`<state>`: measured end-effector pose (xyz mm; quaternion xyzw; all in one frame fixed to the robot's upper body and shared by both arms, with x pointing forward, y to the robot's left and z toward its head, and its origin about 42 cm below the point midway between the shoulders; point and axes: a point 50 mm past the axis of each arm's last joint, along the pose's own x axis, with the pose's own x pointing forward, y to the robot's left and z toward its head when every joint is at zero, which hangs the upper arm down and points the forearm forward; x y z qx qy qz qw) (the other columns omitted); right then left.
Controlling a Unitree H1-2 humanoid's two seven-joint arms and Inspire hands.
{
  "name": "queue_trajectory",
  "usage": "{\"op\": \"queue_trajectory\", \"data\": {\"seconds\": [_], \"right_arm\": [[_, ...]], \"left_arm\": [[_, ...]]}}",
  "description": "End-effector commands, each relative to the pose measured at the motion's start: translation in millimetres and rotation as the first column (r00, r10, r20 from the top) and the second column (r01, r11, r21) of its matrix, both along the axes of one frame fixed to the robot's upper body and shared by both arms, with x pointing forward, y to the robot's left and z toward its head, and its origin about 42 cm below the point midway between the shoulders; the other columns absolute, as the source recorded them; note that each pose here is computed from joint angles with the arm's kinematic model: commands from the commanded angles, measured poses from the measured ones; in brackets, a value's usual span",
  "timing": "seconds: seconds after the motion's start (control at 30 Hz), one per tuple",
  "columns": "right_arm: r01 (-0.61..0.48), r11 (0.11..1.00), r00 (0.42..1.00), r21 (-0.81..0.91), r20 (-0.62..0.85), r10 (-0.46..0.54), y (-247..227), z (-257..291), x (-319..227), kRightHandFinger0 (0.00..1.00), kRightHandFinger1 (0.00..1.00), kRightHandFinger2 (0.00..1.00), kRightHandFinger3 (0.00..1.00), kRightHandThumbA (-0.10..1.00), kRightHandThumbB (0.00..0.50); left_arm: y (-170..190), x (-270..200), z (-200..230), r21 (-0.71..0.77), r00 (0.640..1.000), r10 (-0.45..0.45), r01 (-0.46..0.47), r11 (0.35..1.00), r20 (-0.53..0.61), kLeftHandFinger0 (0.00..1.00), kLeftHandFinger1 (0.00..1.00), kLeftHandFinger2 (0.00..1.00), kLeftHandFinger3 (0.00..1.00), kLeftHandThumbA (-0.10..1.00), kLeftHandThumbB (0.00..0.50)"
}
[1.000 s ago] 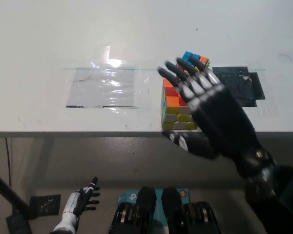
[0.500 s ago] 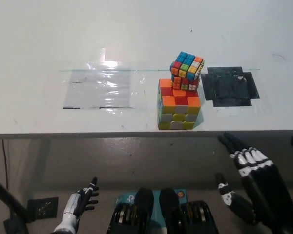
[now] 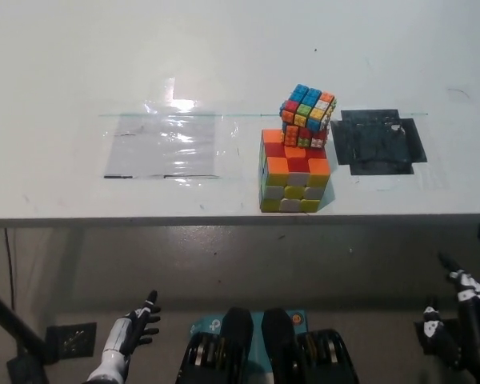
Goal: The robot uses its right hand to pick up the small cube kept on the middle on the desk and place it on the bigger cube kept next to it
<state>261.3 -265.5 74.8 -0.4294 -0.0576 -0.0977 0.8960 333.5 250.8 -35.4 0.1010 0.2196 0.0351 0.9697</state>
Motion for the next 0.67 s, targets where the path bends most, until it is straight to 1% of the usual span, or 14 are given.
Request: {"op": "queue_trajectory", "data": {"seconds": [0.0,0.03,0.1,0.17,0.2,0.27,0.3,0.37,0.4,0.43,0.47,0.5,0.57,0.63], "right_arm": [[0.082,0.978,0.993,0.194,0.07,-0.097,-0.4,-3.6,11.9,0.49,0.64,0.82,0.95,0.17,0.182],[0.085,0.974,0.994,0.21,0.056,-0.099,1.1,-7.8,13.7,0.46,0.6,0.8,0.93,0.16,0.191],[0.093,0.964,0.993,0.248,0.041,-0.106,4.3,-14.5,16.9,0.39,0.54,0.78,0.89,0.16,0.209],[0.091,0.959,0.994,0.267,0.034,-0.104,5.3,-17.5,18.0,0.4,0.55,0.77,0.88,0.15,0.21],[0.099,0.95,0.994,0.297,0.008,-0.106,7.6,-21.3,19.4,0.38,0.52,0.74,0.86,0.16,0.205],[0.102,0.944,0.994,0.314,-0.002,-0.107,8.3,-22.9,20.0,0.38,0.51,0.74,0.85,0.15,0.205],[0.106,0.94,0.994,0.323,-0.014,-0.107,8.8,-24.4,19.8,0.38,0.5,0.71,0.85,0.15,0.202],[0.117,0.934,0.993,0.338,-0.042,-0.109,9.3,-28.3,19.4,0.37,0.49,0.69,0.84,0.14,0.206],[0.121,0.933,0.993,0.338,-0.051,-0.11,9.4,-29.2,18.9,0.38,0.49,0.68,0.84,0.15,0.207],[0.124,0.931,0.992,0.344,-0.058,-0.111,9.2,-29.6,19.5,0.37,0.48,0.67,0.83,0.16,0.209],[0.125,0.928,0.992,0.352,-0.064,-0.11,9.1,-30.5,20.7,0.35,0.46,0.67,0.83,0.15,0.207],[0.124,0.927,0.992,0.355,-0.068,-0.107,9.0,-31.0,20.6,0.34,0.46,0.68,0.83,0.14,0.204],[0.116,0.923,0.993,0.366,-0.079,-0.093,8.6,-30.9,20.8,0.35,0.47,0.7,0.85,0.13,0.198],[0.112,0.923,0.993,0.369,-0.08,-0.089,8.6,-30.9,20.5,0.35,0.47,0.7,0.85,0.12,0.198]], "left_arm": [[3.3,13.0,11.6,0.03,0.998,-0.021,0.019,0.999,0.054,0.88,0.81,0.83,0.83,0.94,0.104],[3.3,12.8,11.9,0.028,0.998,-0.019,0.018,0.999,0.061,0.86,0.79,0.82,0.83,0.92,0.121],[3.2,12.7,11.9,0.026,0.998,-0.02,0.019,0.999,0.06,0.87,0.81,0.83,0.81,0.92,0.105],[2.8,12.7,12.5,0.026,0.998,-0.014,0.013,1.0,0.062,0.83,0.76,0.79,0.77,0.91,0.104],[2.9,12.1,12.6,0.02,0.998,-0.017,0.016,1.0,0.067,0.83,0.75,0.78,0.76,0.91,0.107],[3.2,12.2,12.4,0.018,0.998,-0.021,0.019,1.0,0.063,0.84,0.76,0.79,0.77,0.92,0.106],[3.3,12.4,12.1,0.021,0.998,-0.02,0.019,1.0,0.066,0.83,0.75,0.78,0.75,0.91,0.096],[2.9,12.9,11.9,0.025,0.997,-0.017,0.015,1.0,0.069,0.82,0.74,0.76,0.72,0.89,0.098],[2.9,12.9,11.8,0.013,0.997,-0.015,0.014,1.0,0.07,0.79,0.7,0.72,0.67,0.88,0.092],[2.8,13.7,12.1,0.015,0.997,-0.016,0.015,1.0,0.074,0.79,0.71,0.72,0.66,0.88,0.095],[2.8,14.7,12.3,0.012,0.997,-0.016,0.015,1.0,0.077,0.77,0.7,0.7,0.65,0.88,0.091],[2.7,14.4,12.2,0.011,0.997,-0.016,0.015,1.0,0.076,0.81,0.73,0.73,0.68,0.89,0.112],[2.2,14.5,12.2,0.006,0.997,-0.015,0.014,1.0,0.072,0.81,0.73,0.74,0.7,0.9,0.097],[2.1,14.6,12.3,0.007,0.997,-0.015,0.014,1.0,0.073,0.81,0.73,0.74,0.7,0.9,0.097]]}}
